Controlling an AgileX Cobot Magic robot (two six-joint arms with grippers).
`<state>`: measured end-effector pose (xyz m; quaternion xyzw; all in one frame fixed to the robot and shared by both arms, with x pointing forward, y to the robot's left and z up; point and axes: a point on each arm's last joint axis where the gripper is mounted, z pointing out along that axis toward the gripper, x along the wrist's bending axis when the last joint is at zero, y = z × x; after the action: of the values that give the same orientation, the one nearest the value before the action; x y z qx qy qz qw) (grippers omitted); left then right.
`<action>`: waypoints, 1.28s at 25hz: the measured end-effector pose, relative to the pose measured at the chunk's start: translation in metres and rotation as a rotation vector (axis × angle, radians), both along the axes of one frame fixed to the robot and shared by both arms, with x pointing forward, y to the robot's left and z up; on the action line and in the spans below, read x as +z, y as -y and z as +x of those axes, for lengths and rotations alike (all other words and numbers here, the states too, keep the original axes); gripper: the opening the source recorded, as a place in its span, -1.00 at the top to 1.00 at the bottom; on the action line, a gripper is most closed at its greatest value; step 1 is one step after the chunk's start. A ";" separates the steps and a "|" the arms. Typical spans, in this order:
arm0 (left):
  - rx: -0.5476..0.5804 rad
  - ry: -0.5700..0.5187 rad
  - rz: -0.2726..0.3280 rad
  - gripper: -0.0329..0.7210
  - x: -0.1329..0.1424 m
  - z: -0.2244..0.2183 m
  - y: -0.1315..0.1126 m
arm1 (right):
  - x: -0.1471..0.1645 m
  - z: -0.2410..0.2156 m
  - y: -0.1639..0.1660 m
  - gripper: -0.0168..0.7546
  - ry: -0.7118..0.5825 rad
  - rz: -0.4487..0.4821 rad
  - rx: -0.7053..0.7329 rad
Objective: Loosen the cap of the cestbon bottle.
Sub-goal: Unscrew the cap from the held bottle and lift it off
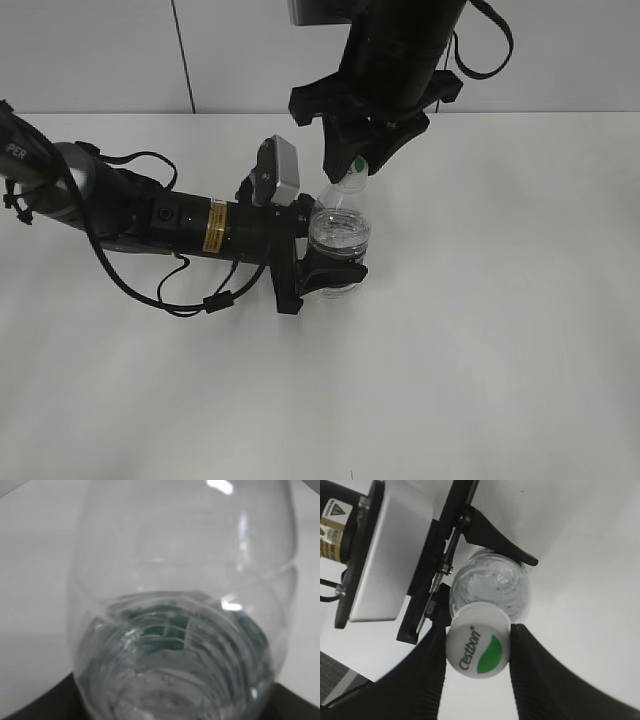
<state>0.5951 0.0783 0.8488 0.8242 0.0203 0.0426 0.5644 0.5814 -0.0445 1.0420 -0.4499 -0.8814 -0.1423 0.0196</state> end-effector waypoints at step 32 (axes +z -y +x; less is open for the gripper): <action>-0.026 0.006 -0.006 -0.18 0.001 -0.002 0.000 | 0.001 -0.001 -0.001 0.20 0.231 -0.059 0.834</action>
<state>0.5931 0.0778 0.8494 0.8225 0.0078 0.0375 0.5675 0.5799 -0.0431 1.0432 -0.0368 -0.9879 -0.1462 -0.0360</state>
